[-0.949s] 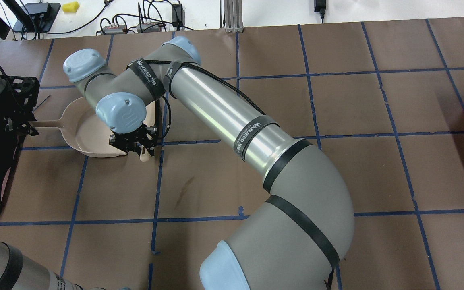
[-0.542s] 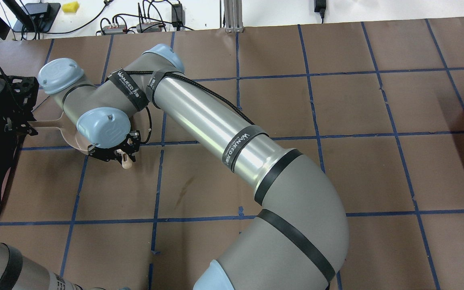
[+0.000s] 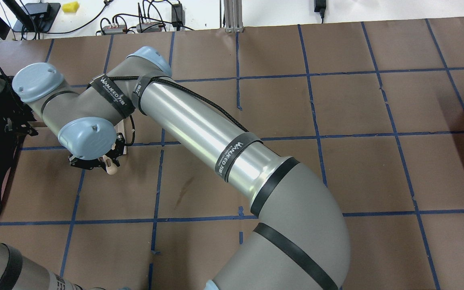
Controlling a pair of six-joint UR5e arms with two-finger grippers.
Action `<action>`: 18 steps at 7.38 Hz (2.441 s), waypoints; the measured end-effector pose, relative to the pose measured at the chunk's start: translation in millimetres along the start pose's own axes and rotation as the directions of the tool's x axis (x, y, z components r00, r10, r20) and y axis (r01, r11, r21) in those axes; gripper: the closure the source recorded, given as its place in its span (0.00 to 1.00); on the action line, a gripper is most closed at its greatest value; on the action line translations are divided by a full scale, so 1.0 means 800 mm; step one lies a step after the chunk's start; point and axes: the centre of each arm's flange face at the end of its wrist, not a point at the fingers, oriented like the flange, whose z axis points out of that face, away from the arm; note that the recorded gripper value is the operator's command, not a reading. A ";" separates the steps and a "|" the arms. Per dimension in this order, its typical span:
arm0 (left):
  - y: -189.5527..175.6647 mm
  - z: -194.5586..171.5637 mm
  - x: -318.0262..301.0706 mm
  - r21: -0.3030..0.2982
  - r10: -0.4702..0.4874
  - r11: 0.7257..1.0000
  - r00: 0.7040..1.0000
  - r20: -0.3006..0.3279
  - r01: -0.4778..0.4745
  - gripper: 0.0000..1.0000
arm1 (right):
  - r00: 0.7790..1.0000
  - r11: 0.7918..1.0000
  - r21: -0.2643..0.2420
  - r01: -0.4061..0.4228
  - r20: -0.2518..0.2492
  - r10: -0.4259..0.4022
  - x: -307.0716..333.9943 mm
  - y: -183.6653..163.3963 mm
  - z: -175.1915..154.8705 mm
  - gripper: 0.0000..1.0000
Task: Sweep and dump trash in nearest bin
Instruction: 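Lift the dustpan with rolls toward the black bin with the left gripper, then tip the dustpan over the black bin to dump the rolls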
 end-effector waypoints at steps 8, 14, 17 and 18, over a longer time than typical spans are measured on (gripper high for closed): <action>0.002 0.015 0.019 0.161 -0.051 0.986 0.998 0.021 0.046 0.99 | 0.981 0.974 -0.150 -0.170 -0.117 0.154 0.204 0.174 -0.156 1.00; 0.104 -0.036 0.072 0.487 -0.263 0.838 0.964 -0.029 0.244 0.99 | 0.890 0.885 -0.104 -0.453 -0.115 0.442 0.277 0.308 0.011 0.97; 0.182 -0.108 0.129 0.475 -0.374 0.816 0.927 -0.001 0.330 0.99 | 0.877 0.870 -0.112 -0.481 -0.046 0.479 0.270 0.322 0.051 0.97; 0.225 -0.114 0.153 0.446 -0.425 0.810 0.905 -0.003 0.382 0.99 | 0.878 0.872 -0.105 -0.478 -0.024 0.478 0.270 0.327 0.065 0.96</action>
